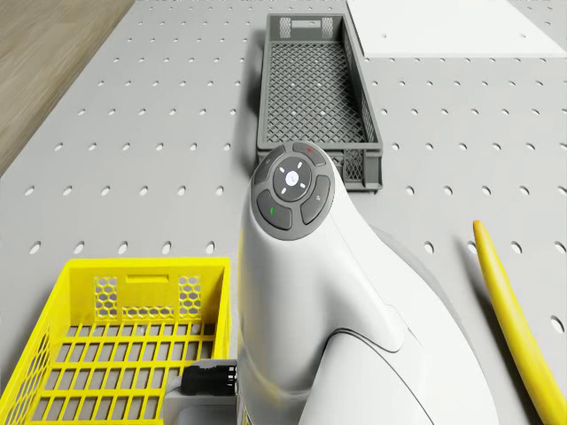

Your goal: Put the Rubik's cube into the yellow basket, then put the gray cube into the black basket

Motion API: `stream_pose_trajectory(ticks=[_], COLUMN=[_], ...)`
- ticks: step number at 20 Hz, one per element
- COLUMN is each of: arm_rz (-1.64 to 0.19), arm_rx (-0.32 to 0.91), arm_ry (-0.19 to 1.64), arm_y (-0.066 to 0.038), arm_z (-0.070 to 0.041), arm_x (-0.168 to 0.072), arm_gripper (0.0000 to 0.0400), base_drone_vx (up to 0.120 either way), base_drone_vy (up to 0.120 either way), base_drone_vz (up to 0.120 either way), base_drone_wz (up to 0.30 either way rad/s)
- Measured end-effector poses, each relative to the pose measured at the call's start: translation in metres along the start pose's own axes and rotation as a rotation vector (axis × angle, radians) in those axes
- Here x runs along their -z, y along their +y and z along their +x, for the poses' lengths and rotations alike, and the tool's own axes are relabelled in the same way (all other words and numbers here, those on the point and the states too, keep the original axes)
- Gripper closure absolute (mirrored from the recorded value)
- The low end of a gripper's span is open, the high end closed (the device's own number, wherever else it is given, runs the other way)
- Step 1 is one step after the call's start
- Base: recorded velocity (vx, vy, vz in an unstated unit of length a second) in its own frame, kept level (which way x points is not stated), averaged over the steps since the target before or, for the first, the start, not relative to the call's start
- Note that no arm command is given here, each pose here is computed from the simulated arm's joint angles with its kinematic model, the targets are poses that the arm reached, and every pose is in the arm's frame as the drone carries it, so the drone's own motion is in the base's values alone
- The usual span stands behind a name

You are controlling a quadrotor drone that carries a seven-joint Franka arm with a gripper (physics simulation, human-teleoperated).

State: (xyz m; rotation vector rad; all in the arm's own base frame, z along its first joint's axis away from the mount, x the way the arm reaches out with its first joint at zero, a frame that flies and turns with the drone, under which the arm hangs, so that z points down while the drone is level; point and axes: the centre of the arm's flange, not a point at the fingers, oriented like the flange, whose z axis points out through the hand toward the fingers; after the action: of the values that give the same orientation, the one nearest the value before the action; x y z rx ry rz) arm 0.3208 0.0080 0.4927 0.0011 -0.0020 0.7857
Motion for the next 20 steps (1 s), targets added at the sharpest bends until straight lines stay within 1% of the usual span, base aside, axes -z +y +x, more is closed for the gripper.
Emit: stream_pose_trajectory(ticks=[9,12,15,20], arm_rz=[0.0,0.0,0.0,0.0], arm_rx=[0.0,0.0,0.0,0.0], arm_ry=[0.0,0.0,0.0,0.0], arm_y=[0.0,0.0,0.0,0.0], arm_z=[0.0,0.0,0.0,0.0], arm_x=[0.0,0.0,0.0,0.0], arm_gripper=[0.0,0.0,0.0,0.0], base_drone_vx=[0.116,0.0,0.067,0.0], base_drone_vy=[-0.12,-0.12,-0.12,-0.12], base_drone_vz=[0.0,0.0,0.0,0.0], base_drone_wz=[0.0,0.0,0.0,0.0])
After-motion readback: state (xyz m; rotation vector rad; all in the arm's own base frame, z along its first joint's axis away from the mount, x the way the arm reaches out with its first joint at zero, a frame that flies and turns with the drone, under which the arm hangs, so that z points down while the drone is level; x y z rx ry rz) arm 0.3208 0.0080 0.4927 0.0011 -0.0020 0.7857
